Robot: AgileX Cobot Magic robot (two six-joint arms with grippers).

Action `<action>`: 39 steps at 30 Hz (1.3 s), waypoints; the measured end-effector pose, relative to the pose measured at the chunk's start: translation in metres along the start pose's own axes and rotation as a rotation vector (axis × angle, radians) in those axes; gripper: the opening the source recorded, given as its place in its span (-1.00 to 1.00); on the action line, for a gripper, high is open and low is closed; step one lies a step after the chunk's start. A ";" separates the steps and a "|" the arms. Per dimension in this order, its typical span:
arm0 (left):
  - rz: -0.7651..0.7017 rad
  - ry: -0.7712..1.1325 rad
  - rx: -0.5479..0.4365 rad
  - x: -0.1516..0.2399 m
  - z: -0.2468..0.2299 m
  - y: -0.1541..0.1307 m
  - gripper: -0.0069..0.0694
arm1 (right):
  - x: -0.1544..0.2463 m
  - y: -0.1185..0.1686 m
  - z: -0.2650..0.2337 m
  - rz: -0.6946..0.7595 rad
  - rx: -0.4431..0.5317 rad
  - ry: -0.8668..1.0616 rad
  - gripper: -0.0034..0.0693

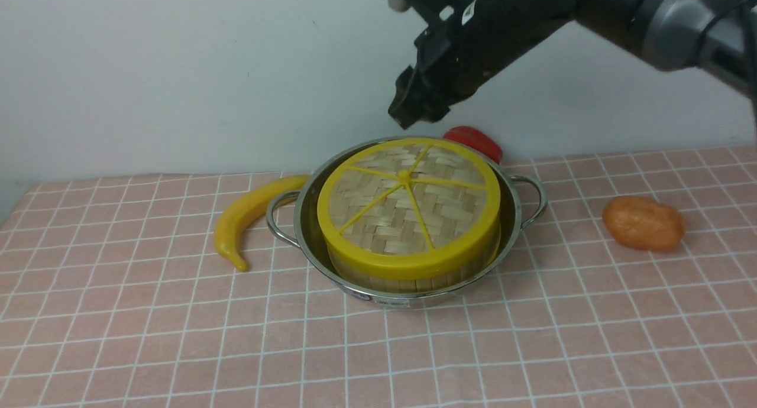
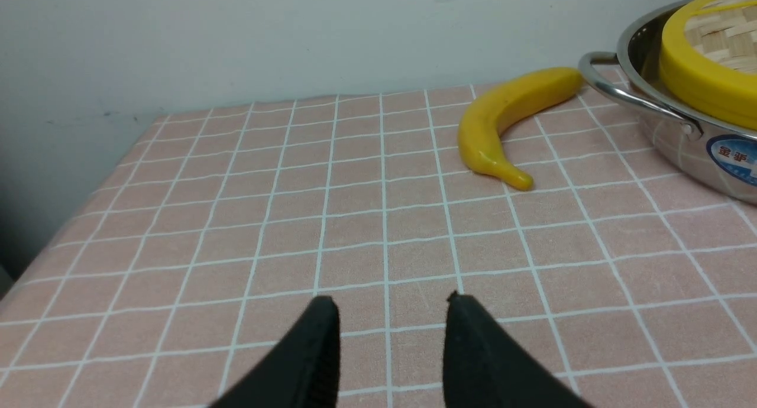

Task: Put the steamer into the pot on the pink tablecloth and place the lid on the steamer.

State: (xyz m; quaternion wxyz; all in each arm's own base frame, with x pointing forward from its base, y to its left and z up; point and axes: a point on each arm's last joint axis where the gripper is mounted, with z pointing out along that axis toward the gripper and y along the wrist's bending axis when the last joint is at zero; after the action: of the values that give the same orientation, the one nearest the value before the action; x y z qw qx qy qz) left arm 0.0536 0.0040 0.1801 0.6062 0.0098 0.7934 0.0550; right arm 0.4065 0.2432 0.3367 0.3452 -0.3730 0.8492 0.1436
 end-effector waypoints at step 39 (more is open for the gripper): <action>0.000 0.000 0.000 0.000 0.000 0.000 -0.18 | 0.220 0.069 -0.191 0.285 0.187 -0.231 -0.86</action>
State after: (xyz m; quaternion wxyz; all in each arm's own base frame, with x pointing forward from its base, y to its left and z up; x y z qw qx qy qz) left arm 0.0536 0.0040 0.1801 0.6062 0.0098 0.7934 0.0550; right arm 0.1575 0.0766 0.3209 0.4495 -0.1963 0.8578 0.1534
